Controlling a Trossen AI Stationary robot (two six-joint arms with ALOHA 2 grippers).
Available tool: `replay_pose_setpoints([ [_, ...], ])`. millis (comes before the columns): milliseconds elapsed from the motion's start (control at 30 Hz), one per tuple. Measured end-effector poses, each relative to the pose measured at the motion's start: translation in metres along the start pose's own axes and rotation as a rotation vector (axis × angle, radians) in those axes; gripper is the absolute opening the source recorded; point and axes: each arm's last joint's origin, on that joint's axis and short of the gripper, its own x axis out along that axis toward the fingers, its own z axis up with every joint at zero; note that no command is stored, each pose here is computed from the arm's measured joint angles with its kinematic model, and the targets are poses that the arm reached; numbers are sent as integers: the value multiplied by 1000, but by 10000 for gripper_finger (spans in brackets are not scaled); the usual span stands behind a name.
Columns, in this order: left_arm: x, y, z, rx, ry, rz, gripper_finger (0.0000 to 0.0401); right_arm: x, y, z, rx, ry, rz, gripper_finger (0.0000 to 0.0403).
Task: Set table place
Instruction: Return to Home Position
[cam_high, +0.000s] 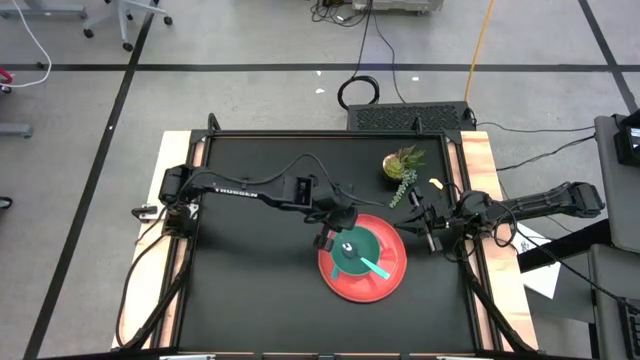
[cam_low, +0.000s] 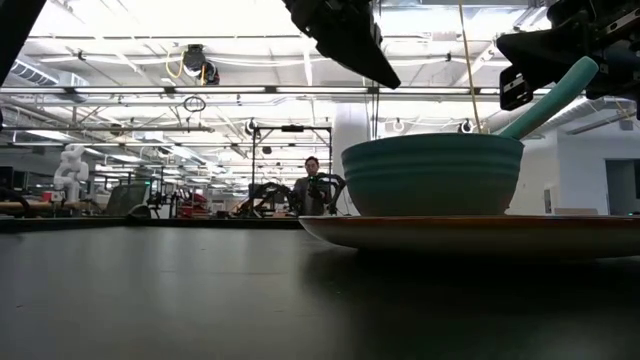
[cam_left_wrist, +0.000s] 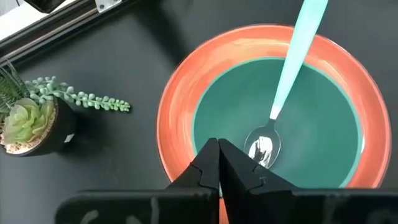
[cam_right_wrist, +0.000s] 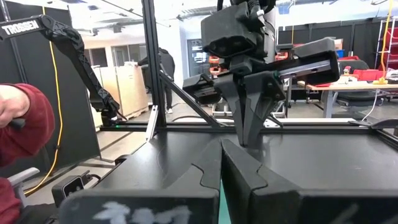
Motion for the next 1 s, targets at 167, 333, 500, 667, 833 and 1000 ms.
replay_pose_setpoints([
  [167,0,0,1,9,-11,5,4,0,0,0,0,0,0,0],
  [333,-16,2,5,10,-35,18,3,0,0,0,2,-1,0,0],
  [500,-59,6,14,-19,-118,53,3,0,0,0,2,-1,1,0],
  [667,-99,6,23,-24,-217,98,2,0,0,0,2,-2,0,0],
  [833,-128,5,21,-60,-208,170,2,0,0,0,3,0,0,0],
  [1000,-150,5,11,-115,-144,196,2,0,0,0,3,0,0,0],
])
